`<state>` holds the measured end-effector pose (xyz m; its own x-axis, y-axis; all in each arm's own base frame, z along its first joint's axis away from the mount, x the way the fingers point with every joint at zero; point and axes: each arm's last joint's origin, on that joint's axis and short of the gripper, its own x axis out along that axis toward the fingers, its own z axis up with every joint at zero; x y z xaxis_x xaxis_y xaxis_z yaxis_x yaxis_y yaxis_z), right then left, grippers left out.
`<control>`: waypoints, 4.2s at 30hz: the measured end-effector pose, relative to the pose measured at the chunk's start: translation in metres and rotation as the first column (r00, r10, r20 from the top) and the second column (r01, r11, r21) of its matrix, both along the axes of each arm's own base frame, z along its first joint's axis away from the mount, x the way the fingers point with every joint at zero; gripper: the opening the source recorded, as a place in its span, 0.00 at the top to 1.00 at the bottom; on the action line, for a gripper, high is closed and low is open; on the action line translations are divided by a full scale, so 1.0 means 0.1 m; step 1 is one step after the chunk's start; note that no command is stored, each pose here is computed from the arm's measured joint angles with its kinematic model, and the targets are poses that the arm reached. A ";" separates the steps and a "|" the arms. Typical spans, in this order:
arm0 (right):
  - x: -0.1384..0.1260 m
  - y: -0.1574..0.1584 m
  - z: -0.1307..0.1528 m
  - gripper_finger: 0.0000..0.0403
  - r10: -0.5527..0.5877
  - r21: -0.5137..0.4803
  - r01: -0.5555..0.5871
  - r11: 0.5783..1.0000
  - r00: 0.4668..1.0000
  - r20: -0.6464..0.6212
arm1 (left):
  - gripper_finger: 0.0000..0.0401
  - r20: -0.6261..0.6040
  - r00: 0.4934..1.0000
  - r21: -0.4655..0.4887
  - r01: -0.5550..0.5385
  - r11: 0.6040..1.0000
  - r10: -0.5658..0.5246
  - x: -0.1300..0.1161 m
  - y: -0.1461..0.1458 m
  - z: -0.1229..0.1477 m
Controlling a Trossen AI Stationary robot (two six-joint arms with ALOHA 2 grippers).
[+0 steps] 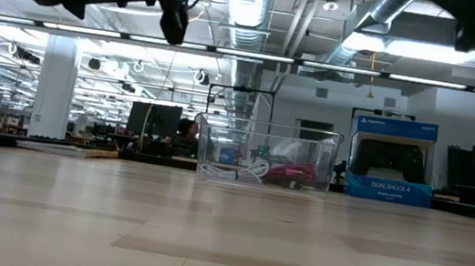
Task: Pick and place USB-C Cables
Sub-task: Put the blue charger cable into the transparent bin
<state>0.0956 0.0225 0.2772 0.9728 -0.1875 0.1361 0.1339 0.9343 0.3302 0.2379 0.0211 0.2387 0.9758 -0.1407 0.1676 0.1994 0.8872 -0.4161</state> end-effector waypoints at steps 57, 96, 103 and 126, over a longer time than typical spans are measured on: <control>0.41 0.18 0.20 0.59 0.046 0.026 -0.050 0.998 0.990 0.133 | 1.00 0.081 0.988 -0.113 -0.119 0.986 0.128 0.10 -0.24 -0.02; 0.34 0.14 0.07 0.59 0.063 0.137 -0.064 0.988 0.998 0.005 | 1.00 0.195 0.975 -0.131 -0.083 0.988 0.108 0.07 -0.24 0.10; 0.35 0.14 -0.01 0.59 0.062 0.111 -0.054 0.992 0.995 -0.072 | 1.00 0.192 0.975 -0.131 -0.084 0.988 0.108 0.07 -0.24 0.10; 0.37 0.13 -0.05 0.59 0.067 0.339 -0.042 0.940 0.996 -0.060 | 1.00 0.186 0.978 -0.125 -0.072 0.990 0.094 0.07 -0.25 0.09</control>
<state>0.1323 0.0357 0.2723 0.9876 -0.1571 0.0061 0.1197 0.7767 0.6185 0.2450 -0.0036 0.2480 0.9317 -0.0288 0.3621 0.2127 0.8514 -0.4795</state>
